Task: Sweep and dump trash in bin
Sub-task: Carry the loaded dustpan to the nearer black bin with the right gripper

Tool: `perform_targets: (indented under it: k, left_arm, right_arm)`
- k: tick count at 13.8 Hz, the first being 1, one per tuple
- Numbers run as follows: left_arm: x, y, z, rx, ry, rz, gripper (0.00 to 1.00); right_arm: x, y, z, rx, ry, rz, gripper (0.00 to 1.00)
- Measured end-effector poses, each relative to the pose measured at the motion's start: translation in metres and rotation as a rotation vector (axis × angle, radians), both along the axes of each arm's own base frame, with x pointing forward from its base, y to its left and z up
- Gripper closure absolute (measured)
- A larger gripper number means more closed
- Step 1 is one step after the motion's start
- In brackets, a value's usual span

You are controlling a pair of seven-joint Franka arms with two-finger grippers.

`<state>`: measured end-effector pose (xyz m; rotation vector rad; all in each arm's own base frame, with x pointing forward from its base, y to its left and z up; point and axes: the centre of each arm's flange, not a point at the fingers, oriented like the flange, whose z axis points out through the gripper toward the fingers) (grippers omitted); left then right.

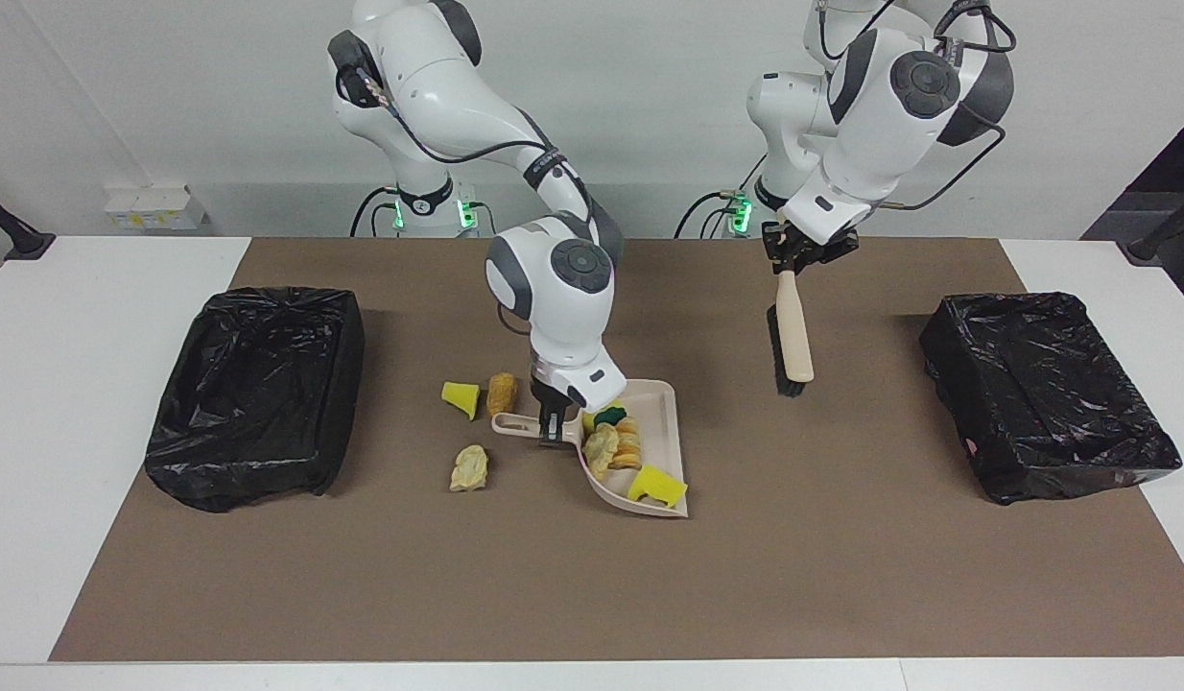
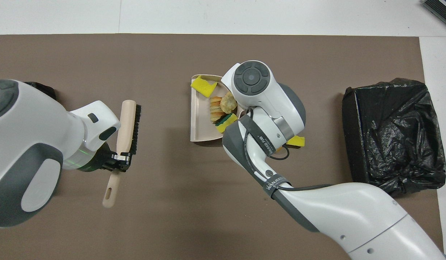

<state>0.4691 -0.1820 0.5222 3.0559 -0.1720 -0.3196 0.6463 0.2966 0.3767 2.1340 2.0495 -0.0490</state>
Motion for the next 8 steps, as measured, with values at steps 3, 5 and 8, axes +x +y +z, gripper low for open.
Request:
perform_targets:
  k: [3,5,8]
  left_arm:
    - [-0.039,-0.035,-0.026,0.017,-0.028,0.005,0.74]
    - [-0.065,-0.073,-0.045,0.026,-0.055,0.025,0.74]
    - [-0.097,-0.121,-0.084,0.034,-0.082,0.059,0.74]
  right_arm:
    - [0.007,-0.06,0.048,0.05,-0.01,-0.007,0.67]
    - [0.01,-0.112,0.078,0.07,-0.011,-0.01,0.67]
    - [0.008,-0.191,0.11,0.08,0.018,0.007,0.67]
